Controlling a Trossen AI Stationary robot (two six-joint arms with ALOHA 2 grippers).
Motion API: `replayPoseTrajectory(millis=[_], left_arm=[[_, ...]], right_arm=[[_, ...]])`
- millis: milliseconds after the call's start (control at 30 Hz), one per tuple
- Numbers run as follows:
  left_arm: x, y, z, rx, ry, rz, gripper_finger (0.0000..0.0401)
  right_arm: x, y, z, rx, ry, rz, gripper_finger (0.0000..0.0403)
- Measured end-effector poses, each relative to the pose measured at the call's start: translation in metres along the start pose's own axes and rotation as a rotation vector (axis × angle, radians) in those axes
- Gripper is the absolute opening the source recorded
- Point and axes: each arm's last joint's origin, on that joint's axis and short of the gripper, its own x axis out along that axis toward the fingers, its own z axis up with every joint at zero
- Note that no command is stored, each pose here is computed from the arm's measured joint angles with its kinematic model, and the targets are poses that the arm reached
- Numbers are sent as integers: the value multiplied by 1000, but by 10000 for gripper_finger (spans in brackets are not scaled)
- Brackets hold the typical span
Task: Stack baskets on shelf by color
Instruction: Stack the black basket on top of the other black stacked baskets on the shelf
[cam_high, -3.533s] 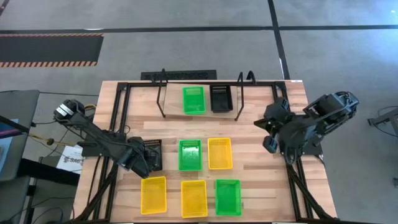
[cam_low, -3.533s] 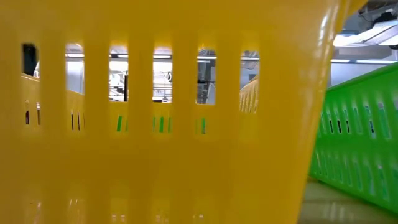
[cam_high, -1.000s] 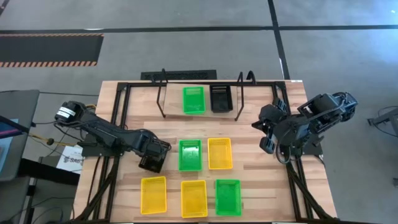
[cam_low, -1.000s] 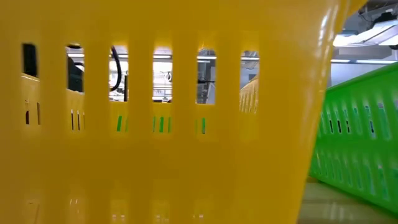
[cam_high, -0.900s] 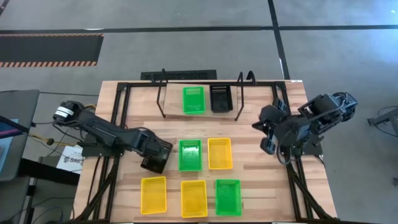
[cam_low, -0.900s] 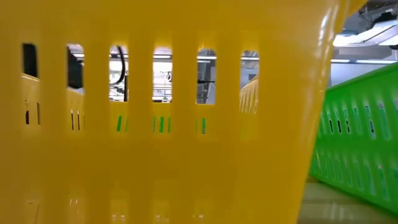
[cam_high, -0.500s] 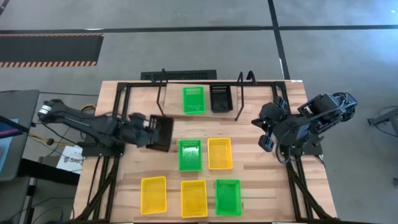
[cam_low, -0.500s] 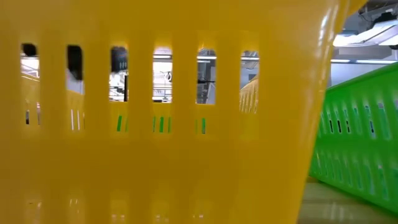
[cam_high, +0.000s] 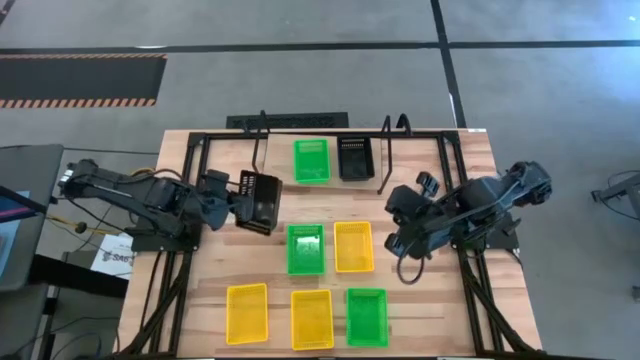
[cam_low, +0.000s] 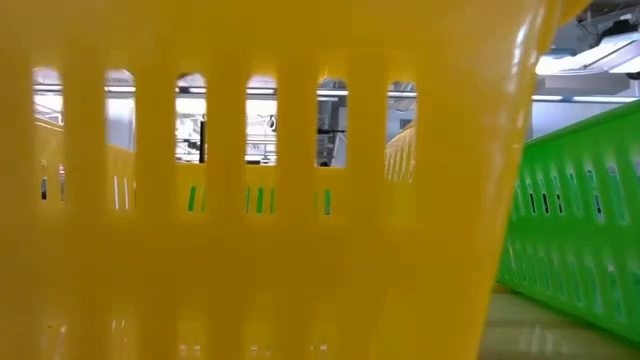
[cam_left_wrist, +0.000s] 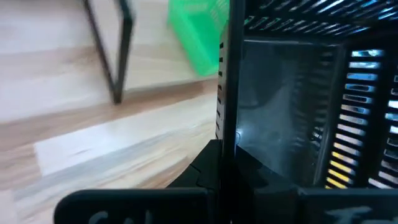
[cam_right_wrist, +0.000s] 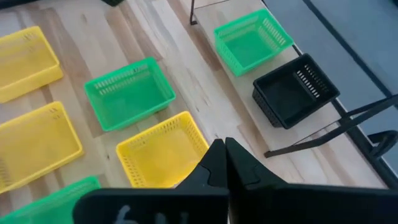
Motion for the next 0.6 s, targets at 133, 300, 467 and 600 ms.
replayPoseTrajectory(millis=[133,300,467,600], left_arm=[[-9,-8,15,25,-32,-39,0],[-9,-33,41,90,-104,-129,0],[15,-73,71,210,-73,-212,0],[48,-104,93,274,-32,-196,0]], right_arm=[[7,8,0,27,14,-15,1],[5,14,-4,57,17,-2,0],[-11,9,-10,77,-5,47,0],[-29,-4,-13,57,-48,88,0]])
